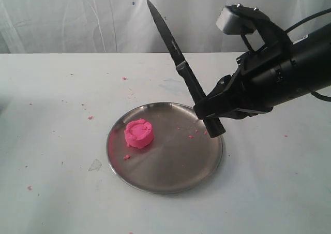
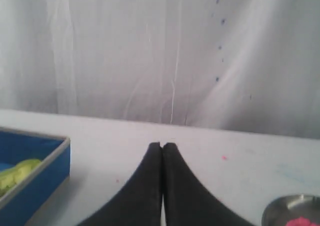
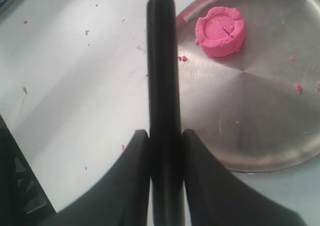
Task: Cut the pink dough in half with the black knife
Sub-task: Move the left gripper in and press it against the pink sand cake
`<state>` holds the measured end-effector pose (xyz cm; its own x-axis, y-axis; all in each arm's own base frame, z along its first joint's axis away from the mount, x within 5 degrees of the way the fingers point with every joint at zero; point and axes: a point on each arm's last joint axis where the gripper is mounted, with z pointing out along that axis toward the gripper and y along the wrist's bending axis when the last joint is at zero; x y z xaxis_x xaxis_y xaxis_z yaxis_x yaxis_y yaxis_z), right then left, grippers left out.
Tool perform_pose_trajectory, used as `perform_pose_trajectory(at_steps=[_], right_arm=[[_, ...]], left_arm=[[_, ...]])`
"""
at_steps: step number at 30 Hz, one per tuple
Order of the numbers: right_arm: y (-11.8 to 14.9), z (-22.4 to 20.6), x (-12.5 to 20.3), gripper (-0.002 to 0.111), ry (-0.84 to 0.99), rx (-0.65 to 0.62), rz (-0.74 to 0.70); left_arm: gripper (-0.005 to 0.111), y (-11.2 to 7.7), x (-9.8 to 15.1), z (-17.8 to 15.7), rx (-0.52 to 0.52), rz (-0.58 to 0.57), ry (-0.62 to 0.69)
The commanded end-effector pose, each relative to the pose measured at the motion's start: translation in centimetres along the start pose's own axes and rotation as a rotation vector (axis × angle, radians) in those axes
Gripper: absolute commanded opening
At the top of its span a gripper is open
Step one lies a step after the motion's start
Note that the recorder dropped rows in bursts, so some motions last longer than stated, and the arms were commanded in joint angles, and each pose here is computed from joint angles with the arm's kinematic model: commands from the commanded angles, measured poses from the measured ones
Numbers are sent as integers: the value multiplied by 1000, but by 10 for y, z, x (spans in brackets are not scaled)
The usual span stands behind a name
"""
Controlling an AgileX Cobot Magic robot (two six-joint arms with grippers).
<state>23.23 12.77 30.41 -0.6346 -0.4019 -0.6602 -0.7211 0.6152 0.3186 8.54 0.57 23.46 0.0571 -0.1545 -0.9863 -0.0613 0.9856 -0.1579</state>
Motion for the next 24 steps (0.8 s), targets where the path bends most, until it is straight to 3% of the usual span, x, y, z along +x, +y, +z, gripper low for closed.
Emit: perform_pose_trajectory(at_steps=[1, 5, 9, 13, 15, 19, 24], right_arm=[[3, -1, 0, 0, -5, -13, 7], [2, -1, 1, 0, -2, -10, -3], [3, -1, 1, 0, 8, -18, -5], [3, -1, 2, 0, 12, -22, -5], [3, -1, 2, 0, 13, -21, -6], [3, -1, 2, 0, 10, -18, -4], [2, -1, 1, 0, -3, -5, -4]], left_arm=[[0, -1, 7, 25, 21, 41, 135], [0, -9, 15, 50, 135, 181, 285], [0, -25, 31, 69, 398, 393, 434], [0, -53, 42, 74, 684, 341, 448], [0, -64, 40, 76, 795, 376, 397], [0, -68, 36, 86, 831, 499, 323], [0, -70, 32, 103, 782, 340, 285]])
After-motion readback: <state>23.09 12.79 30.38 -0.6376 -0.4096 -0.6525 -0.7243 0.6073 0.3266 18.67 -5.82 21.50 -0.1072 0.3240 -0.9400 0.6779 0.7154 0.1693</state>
